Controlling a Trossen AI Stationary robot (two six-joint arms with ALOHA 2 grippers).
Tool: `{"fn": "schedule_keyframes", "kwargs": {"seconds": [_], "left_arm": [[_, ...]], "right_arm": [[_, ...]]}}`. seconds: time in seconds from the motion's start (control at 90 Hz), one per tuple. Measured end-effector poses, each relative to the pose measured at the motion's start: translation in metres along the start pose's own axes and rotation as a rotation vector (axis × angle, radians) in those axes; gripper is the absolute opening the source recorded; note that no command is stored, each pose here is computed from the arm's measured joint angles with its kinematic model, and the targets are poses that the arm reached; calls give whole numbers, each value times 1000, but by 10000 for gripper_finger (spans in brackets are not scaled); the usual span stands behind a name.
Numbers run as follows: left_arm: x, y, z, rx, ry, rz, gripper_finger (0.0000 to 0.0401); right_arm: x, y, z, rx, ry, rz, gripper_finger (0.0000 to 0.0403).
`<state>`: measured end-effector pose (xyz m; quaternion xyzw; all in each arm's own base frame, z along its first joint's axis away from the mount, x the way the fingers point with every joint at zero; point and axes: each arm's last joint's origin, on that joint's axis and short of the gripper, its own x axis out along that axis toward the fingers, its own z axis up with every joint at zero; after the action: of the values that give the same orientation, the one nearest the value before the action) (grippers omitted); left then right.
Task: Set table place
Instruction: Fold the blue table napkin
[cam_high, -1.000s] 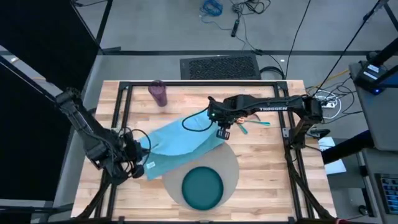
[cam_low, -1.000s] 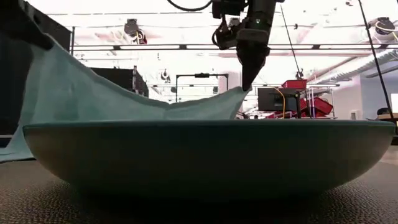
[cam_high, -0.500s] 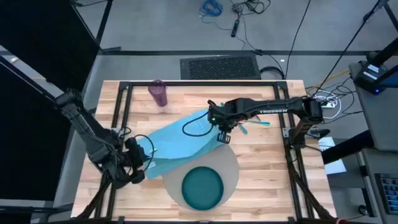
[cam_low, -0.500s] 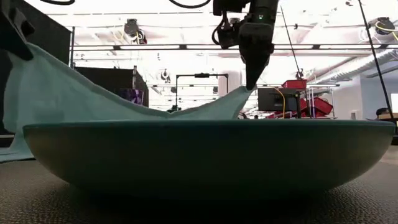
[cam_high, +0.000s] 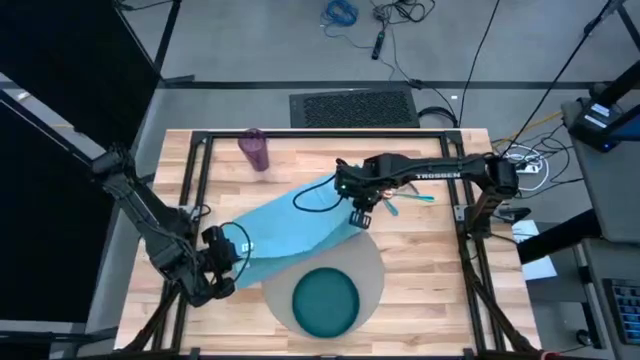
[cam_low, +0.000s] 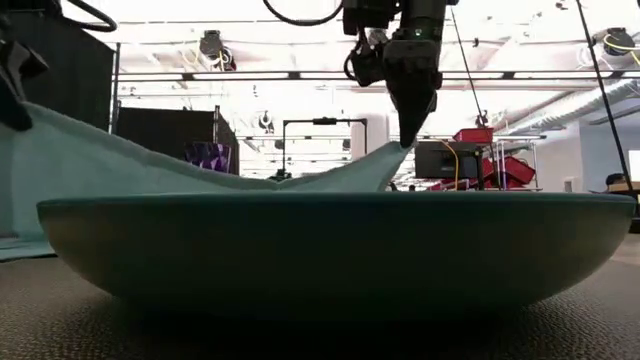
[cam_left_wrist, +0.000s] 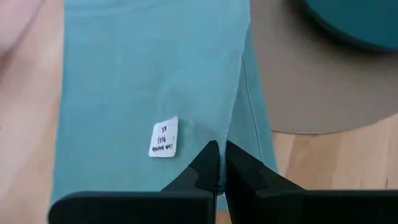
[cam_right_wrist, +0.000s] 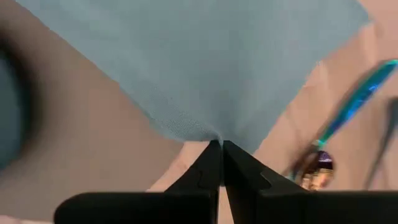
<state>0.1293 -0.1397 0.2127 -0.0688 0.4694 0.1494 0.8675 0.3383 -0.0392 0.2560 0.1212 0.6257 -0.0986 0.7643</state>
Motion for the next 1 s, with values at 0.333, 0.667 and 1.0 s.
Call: {"fn": "schedule_keyframes", "kwargs": {"seconds": [0.333,0.667,1.0], "left_arm": [[0,-1,0,-5,5,-7,0],[0,-1,0,-1,0,-14,15],[0,-1,1,17,-10,-12,117]], "right_arm": [[4,0,-2,4,40,1,0],[4,0,-2,0,39,1,28],[4,0,-3,-15,51,-1,130]]}}
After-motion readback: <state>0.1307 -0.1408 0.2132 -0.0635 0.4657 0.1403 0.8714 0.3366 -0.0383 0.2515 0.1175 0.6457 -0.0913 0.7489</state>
